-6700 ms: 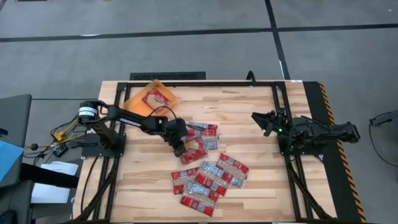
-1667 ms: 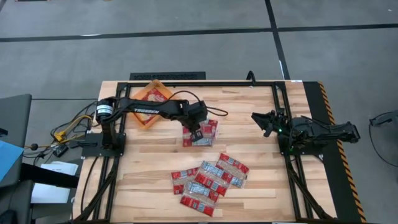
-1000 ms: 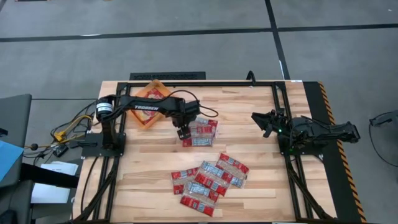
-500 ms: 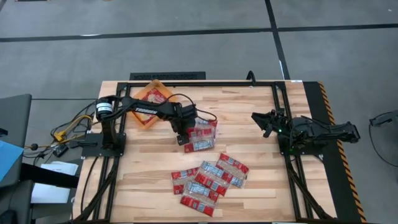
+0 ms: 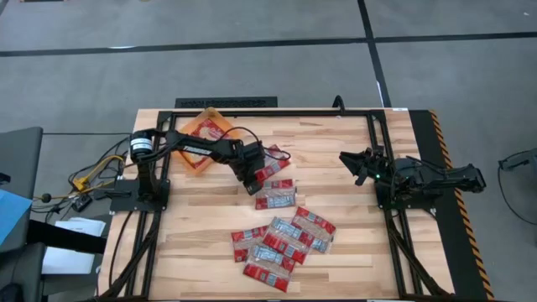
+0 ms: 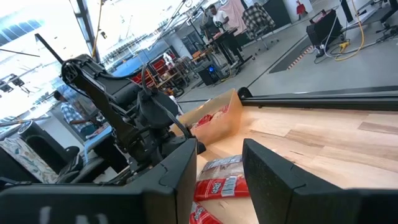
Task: Sort popcorn bags into baskets
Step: Put the red popcorn pack into the orange bin
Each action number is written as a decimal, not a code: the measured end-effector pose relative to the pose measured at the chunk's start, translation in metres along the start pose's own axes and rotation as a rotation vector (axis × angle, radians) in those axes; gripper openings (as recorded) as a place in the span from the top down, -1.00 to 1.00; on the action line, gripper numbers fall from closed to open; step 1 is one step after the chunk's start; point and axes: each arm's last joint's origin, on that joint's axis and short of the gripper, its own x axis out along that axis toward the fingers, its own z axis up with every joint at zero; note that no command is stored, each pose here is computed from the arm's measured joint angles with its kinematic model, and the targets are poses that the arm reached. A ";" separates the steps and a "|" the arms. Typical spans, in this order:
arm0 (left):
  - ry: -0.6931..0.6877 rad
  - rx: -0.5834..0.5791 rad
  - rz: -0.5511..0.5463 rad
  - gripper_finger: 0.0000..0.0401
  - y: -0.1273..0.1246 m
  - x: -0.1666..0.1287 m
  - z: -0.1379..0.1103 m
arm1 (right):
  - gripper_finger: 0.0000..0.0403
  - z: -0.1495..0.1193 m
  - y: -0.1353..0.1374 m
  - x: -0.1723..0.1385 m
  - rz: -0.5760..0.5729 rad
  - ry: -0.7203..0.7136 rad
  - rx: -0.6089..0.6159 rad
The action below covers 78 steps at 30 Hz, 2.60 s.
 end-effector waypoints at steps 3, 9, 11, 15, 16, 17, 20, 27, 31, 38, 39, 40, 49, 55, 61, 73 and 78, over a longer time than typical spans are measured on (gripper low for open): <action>-0.007 -0.014 -0.033 1.00 -0.007 -0.007 0.010 | 0.26 0.000 0.000 0.000 0.000 0.000 0.007; -0.105 0.012 -0.066 1.00 -0.025 -0.039 0.032 | 0.29 0.000 0.000 0.000 0.000 0.000 0.007; -0.136 -0.002 -0.052 1.00 -0.028 -0.051 0.037 | 0.30 0.000 0.000 0.000 0.000 0.000 0.007; -0.176 0.014 -0.048 1.00 -0.035 -0.072 0.042 | 0.31 0.000 0.000 0.000 0.000 0.000 0.007; -0.180 0.018 -0.039 1.00 -0.036 -0.076 0.042 | 0.31 0.000 0.000 0.000 0.000 0.000 0.007; -0.187 0.020 -0.029 1.00 -0.037 -0.080 0.042 | 0.31 0.000 0.000 0.000 0.000 0.000 0.007; -0.215 0.025 0.024 1.00 -0.038 -0.090 0.041 | 0.29 0.000 0.000 0.000 0.000 0.000 0.007; -0.204 0.028 0.195 1.00 -0.021 -0.099 0.038 | 0.28 0.000 0.000 0.000 0.000 0.000 0.007; -0.210 0.013 0.196 1.00 -0.015 -0.103 0.040 | 0.31 0.000 0.000 0.000 0.000 0.000 0.007; -0.198 0.102 0.181 0.96 -0.014 -0.107 0.039 | 0.33 0.000 0.000 0.000 0.000 0.000 0.006; -0.193 0.148 0.169 0.91 -0.016 -0.106 0.039 | 0.33 0.000 0.000 0.000 0.000 0.000 0.005; -0.187 0.190 0.161 0.85 -0.020 -0.105 0.038 | 0.32 0.000 0.000 0.000 0.000 0.000 0.002; -0.239 0.431 0.154 -0.02 -0.043 -0.091 0.041 | 0.19 0.000 0.000 0.000 0.000 0.000 -0.002; -0.209 0.478 0.171 -0.29 -0.049 -0.058 0.043 | 0.12 0.000 0.000 0.000 -0.002 0.005 -0.004; -0.186 0.535 0.186 -0.29 -0.050 -0.026 0.045 | 0.11 -0.002 0.000 0.001 -0.008 0.016 -0.011; -0.052 0.536 0.142 -0.26 -0.035 0.018 0.042 | 0.16 -0.003 0.000 0.002 -0.017 0.029 -0.011; 0.016 0.522 0.116 0.12 -0.031 0.025 0.036 | 0.15 -0.004 0.000 0.003 -0.019 0.031 -0.005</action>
